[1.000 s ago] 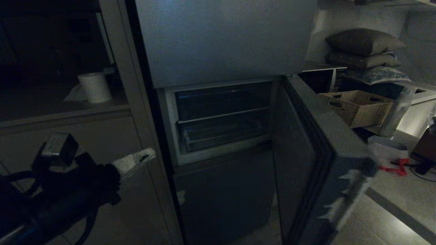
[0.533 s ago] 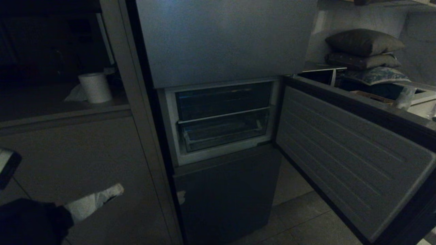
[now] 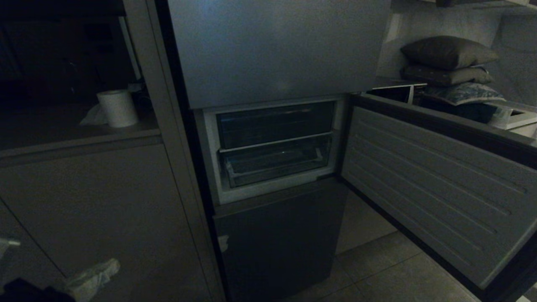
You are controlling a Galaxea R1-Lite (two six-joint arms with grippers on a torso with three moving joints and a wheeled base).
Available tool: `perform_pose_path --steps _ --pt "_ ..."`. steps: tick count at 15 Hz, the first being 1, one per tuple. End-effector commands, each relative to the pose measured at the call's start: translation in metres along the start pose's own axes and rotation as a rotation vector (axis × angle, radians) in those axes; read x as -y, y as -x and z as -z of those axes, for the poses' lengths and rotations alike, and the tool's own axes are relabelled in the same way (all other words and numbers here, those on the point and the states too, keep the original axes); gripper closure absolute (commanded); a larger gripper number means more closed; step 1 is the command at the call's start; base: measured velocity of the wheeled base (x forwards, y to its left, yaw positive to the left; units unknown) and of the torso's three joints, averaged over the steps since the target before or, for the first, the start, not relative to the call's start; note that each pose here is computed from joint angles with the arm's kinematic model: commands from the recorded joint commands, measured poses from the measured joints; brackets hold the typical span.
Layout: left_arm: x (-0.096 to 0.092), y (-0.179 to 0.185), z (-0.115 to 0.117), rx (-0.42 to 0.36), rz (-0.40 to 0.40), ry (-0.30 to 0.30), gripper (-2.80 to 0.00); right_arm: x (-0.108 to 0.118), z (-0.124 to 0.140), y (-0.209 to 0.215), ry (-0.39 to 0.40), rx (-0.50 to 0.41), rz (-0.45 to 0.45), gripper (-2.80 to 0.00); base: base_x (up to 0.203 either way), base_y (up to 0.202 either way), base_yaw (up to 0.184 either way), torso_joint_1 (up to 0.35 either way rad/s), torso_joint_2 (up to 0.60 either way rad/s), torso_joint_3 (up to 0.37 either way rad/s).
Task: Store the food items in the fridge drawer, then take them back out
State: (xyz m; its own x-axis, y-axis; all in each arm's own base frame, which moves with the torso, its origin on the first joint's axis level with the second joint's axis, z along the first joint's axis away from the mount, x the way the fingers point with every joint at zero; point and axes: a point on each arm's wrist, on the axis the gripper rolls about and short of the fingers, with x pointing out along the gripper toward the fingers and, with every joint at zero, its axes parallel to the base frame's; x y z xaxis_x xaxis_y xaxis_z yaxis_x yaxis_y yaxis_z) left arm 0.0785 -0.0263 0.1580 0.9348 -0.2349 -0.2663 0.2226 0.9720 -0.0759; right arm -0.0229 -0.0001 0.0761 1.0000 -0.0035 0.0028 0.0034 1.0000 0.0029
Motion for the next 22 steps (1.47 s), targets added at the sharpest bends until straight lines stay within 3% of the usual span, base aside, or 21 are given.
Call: perform_pose_path --steps 1,3,5,8,9,11,13,14,16,22 --pt "-0.003 0.005 0.011 -0.003 -0.036 -0.027 0.0 0.0 0.0 0.0 0.0 0.0 0.0 0.0 0.0 0.0 0.0 0.0 0.0 0.0" --pt "-0.006 0.008 0.019 -0.031 -0.143 -0.049 0.0 0.0 0.0 0.0 0.0 0.0 0.0 0.0 0.0 0.0 0.0 0.0 0.0 0.0" --pt "-0.012 0.014 0.026 -0.048 -0.321 -0.064 0.0 0.0 0.0 0.0 0.0 0.0 0.0 0.0 0.0 0.0 0.0 0.0 0.0 0.0" --pt "-0.024 0.023 0.038 -0.059 -0.53 -0.015 0.0 0.0 0.0 0.0 0.0 0.0 0.0 0.0 0.0 0.0 0.0 0.0 0.0 0.0" --pt "-0.025 0.03 0.045 -0.036 -0.555 -0.009 0.0 0.0 0.0 0.0 0.0 0.0 0.0 0.0 0.0 0.0 0.0 0.0 0.0 0.0" --pt "-0.023 0.04 0.071 -0.038 -0.499 -0.021 0.0 0.0 0.0 0.0 0.0 0.0 0.0 0.0 0.0 0.0 0.0 0.0 0.0 0.0" --pt "-0.019 0.048 0.079 -0.003 -0.326 -0.033 0.0 0.0 0.0 0.0 0.0 0.0 0.0 0.0 0.0 0.0 0.0 0.0 0.0 0.0" --pt "-0.016 0.054 0.085 0.012 -0.22 -0.067 0.0 0.0 0.0 0.0 0.004 0.0 0.0 0.0 0.0 0.0 0.0 0.0 0.0 0.0" --pt "-0.013 0.059 0.097 -0.014 -0.065 -0.204 0.0 0.0 0.0 0.0 -0.001 -0.001 0.0 0.0 0.0 0.0 0.0 0.0 0.0 0.0" --pt "-0.013 0.058 0.097 -0.038 -0.042 -0.212 0.0 0.0 0.0 0.0 0.0 -0.001 0.0 0.0 0.0 0.0 0.0 0.0 0.0 0.0"
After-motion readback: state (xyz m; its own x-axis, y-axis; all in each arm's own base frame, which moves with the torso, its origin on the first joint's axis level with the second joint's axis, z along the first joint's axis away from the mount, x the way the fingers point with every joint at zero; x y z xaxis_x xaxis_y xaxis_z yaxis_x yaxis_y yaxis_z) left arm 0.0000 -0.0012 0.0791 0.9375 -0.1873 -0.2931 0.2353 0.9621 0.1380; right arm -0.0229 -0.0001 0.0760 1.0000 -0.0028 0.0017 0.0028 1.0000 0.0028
